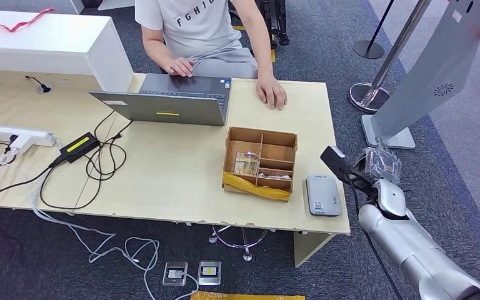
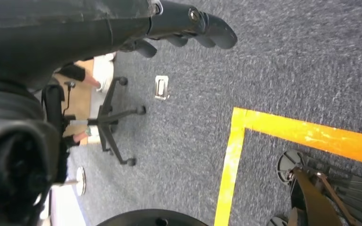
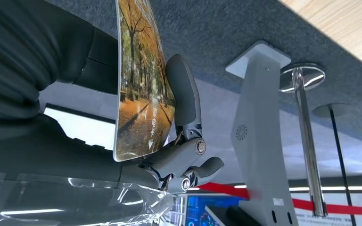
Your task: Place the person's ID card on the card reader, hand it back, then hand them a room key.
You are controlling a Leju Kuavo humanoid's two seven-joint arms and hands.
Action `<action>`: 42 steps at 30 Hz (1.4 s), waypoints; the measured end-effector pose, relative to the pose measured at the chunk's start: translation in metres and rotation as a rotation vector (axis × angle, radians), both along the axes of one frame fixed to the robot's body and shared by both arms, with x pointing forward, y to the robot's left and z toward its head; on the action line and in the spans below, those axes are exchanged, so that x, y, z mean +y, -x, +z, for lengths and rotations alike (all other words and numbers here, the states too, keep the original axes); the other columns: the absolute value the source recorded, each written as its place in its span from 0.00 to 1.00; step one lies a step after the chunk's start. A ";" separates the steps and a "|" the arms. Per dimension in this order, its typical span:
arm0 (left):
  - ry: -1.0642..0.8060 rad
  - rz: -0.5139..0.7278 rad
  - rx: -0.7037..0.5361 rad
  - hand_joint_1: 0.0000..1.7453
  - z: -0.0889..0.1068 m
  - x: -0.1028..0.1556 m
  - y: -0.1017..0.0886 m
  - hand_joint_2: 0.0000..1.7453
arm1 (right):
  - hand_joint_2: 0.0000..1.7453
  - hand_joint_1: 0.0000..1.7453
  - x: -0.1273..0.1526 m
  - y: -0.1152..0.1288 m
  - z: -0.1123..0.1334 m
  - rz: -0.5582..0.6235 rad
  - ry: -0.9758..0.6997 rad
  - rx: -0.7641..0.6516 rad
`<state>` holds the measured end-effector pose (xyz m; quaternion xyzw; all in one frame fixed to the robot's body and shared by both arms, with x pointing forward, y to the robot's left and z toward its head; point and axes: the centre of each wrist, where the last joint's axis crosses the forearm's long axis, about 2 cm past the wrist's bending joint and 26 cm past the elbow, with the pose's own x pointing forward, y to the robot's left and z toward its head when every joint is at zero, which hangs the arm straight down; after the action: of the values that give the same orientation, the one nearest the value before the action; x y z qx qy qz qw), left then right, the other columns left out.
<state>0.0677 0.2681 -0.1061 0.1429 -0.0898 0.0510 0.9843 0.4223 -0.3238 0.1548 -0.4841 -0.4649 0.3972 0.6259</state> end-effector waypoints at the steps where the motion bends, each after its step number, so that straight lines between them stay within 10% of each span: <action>1: 0.001 -0.008 -0.002 0.00 0.000 0.000 0.000 0.00 | 1.00 1.00 -0.001 0.000 0.002 0.004 0.007 -0.009; 19: 0.002 -0.064 -0.044 0.00 0.000 0.000 -0.002 0.00 | 1.00 1.00 0.109 -0.016 0.103 0.350 -0.048 -0.249; 29: 0.000 -0.063 -0.044 0.00 0.000 0.004 -0.002 0.00 | 1.00 1.00 0.149 -0.015 0.100 0.420 -0.101 -0.236; 42: 0.000 -0.131 -0.066 0.00 0.001 0.005 -0.008 0.00 | 1.00 1.00 0.127 -0.021 0.087 0.338 -0.057 -0.196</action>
<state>0.0753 0.2733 -0.1053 0.1349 -0.1314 -0.0087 0.9821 0.4436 -0.1973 0.2413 -0.4177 -0.6092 0.4344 0.5155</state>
